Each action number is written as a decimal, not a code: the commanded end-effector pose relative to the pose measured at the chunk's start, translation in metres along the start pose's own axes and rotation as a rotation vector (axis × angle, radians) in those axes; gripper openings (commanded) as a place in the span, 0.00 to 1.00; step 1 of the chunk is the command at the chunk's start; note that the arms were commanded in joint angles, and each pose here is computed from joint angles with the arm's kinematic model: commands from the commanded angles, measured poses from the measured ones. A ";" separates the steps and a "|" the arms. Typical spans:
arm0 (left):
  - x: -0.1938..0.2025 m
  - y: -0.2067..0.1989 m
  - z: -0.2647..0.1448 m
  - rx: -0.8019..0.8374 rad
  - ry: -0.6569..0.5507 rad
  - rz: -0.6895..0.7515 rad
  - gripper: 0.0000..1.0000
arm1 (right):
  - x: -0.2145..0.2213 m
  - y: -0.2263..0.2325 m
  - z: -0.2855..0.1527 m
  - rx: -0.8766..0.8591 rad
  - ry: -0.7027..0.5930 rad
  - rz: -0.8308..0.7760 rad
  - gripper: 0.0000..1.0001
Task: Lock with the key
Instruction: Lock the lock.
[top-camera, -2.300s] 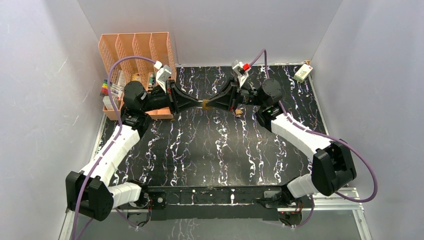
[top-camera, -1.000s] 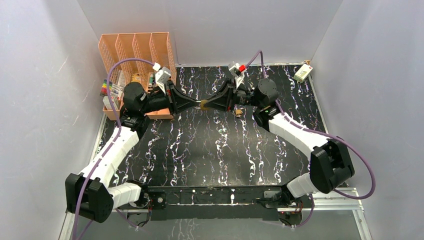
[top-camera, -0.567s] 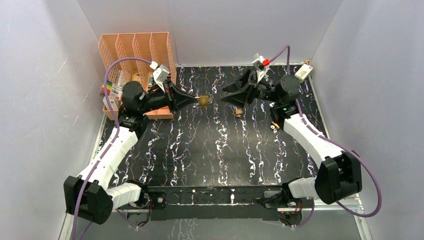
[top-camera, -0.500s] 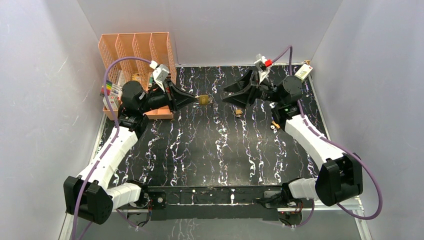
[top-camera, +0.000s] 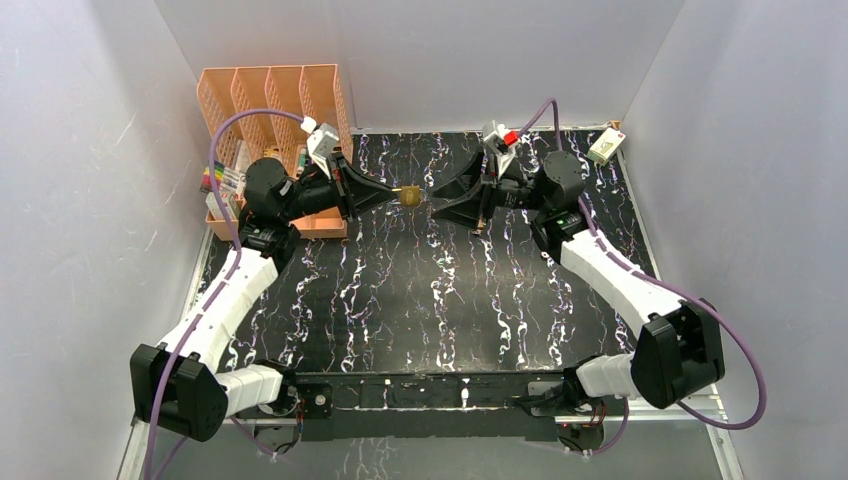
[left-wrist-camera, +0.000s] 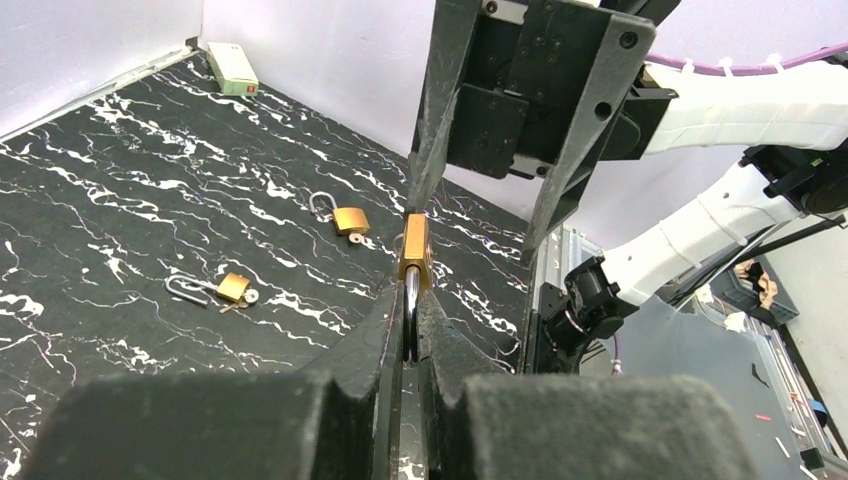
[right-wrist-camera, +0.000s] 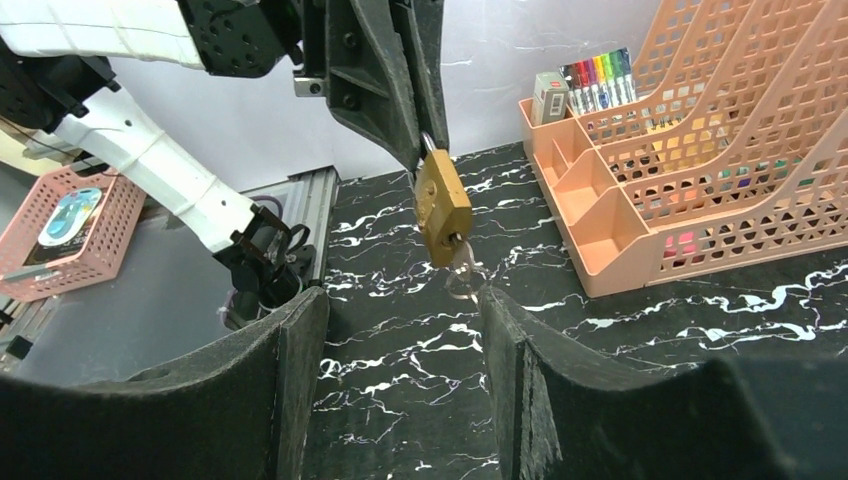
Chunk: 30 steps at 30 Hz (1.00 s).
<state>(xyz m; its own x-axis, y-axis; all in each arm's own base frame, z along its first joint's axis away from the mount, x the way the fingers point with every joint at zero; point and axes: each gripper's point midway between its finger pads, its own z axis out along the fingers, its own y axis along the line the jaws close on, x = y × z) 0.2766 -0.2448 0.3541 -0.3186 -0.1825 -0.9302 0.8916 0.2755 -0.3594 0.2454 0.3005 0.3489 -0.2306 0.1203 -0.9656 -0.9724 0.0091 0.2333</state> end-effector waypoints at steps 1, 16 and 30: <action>-0.030 -0.017 0.000 0.048 -0.046 0.081 0.00 | -0.020 0.000 0.009 -0.007 -0.030 -0.081 0.64; -0.026 -0.015 0.002 0.055 -0.038 0.069 0.00 | -0.021 -0.009 0.022 -0.021 -0.024 -0.091 0.62; -0.024 -0.017 -0.003 0.034 -0.025 0.089 0.00 | -0.020 -0.012 0.016 0.029 -0.049 -0.111 0.00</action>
<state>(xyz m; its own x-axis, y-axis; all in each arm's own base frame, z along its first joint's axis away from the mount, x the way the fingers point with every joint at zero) 0.2760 -0.2463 0.3550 -0.3222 -0.1706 -0.9312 0.8969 0.2597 -0.3579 0.2661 0.3209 0.3406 -0.2231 0.1064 -0.9690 -0.9736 0.0249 0.2269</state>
